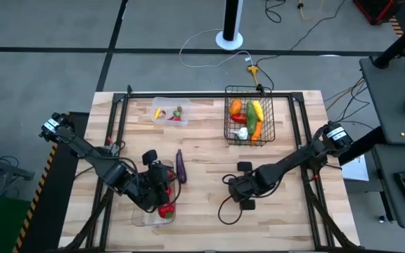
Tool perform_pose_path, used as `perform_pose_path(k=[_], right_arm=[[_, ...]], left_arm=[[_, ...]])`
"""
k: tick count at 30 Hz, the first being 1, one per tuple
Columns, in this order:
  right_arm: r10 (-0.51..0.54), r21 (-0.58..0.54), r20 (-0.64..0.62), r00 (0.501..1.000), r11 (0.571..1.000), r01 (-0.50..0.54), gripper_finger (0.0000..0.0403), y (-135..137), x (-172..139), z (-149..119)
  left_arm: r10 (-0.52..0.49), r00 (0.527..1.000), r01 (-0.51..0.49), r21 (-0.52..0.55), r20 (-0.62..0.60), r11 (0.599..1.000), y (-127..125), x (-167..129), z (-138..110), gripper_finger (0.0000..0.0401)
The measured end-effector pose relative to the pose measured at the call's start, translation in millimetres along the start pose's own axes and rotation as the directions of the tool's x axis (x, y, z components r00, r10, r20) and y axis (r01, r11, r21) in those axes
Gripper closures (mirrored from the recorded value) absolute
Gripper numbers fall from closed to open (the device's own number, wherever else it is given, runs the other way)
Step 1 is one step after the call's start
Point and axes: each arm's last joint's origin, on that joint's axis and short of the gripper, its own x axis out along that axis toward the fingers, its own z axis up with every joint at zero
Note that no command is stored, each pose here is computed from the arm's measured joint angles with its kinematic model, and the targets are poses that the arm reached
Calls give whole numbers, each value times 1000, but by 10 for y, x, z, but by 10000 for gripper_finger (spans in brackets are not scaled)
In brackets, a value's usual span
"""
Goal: Sort produce into baskets
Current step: Put the yellow baby corn into the white bin
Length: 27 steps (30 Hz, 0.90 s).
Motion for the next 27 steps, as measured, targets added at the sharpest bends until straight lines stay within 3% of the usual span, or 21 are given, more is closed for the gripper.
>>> perform_pose_path(k=[6,10,14,22,27], right_arm=[[43,-59,179,983,998,-33,389,44,-198,320],[27,-107,349,937,994,11,389,44,-289,519],[48,-146,523,851,989,35,390,19,-314,680],[74,-214,783,617,964,156,390,17,-472,910],[84,-232,827,556,951,202,390,16,-538,961]], left_arm=[[-30,999,30,0,13,1000,-51,10,-57,241],[-85,995,84,19,48,996,-141,-19,-97,241],[-156,981,150,54,120,987,-250,-57,-93,241],[-224,938,206,94,266,974,-336,43,-116,241],[-237,891,212,105,388,971,-340,105,-86,241]])
